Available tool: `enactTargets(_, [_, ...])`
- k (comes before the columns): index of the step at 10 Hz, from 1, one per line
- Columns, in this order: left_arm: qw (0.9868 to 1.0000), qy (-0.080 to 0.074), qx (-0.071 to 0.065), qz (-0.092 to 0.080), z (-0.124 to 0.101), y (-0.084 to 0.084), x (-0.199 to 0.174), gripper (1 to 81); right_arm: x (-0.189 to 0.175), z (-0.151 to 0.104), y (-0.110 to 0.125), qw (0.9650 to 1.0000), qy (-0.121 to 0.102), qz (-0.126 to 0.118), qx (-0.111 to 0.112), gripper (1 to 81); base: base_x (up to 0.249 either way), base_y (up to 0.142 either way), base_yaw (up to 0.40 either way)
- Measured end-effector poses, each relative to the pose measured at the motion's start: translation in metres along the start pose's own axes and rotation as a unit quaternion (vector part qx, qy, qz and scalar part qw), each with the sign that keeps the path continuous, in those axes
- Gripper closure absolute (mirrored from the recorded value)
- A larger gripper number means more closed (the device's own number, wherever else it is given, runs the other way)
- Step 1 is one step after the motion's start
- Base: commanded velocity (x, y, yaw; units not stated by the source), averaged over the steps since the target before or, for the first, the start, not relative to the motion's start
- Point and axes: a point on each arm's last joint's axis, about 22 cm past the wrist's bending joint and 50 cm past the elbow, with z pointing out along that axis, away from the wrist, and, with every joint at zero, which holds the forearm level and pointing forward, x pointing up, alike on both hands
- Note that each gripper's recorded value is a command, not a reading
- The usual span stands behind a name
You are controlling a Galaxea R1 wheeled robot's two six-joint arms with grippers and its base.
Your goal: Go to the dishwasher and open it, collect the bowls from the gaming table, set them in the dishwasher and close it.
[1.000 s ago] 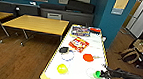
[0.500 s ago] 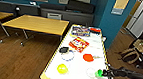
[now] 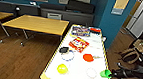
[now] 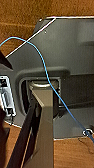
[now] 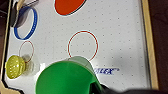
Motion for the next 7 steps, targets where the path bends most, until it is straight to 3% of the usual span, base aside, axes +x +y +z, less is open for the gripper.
enactTargets(2, [1.0,0.002,0.001,0.001,0.0,-0.001,0.001,1.0,-0.034,-0.044,0.031,0.9997,0.007,-0.008,-0.024,81.1,0.0,0.0,0.0])
enactTargets(3, [1.0,0.008,0.002,0.001,0.0,-0.002,0.004,1.0,-0.066,-0.051,0.046,0.9993,-0.005,-0.008,-0.035,81.1,0.0,0.0,0.0])
enactTargets(4, [0.9998,0.017,0.003,0.001,-0.001,-0.004,0.008,1.0,-0.098,-0.053,0.059,0.999,-0.017,-0.002,-0.041,81.1,0.0,0.0,0.0])
enactTargets(7, [0.9998,0.02,-0.001,0.001,-0.006,-0.009,0.01,1.0,-0.183,-0.043,0.091,0.998,-0.05,0.022,-0.032,81.1,0.0,0.0,0.0])
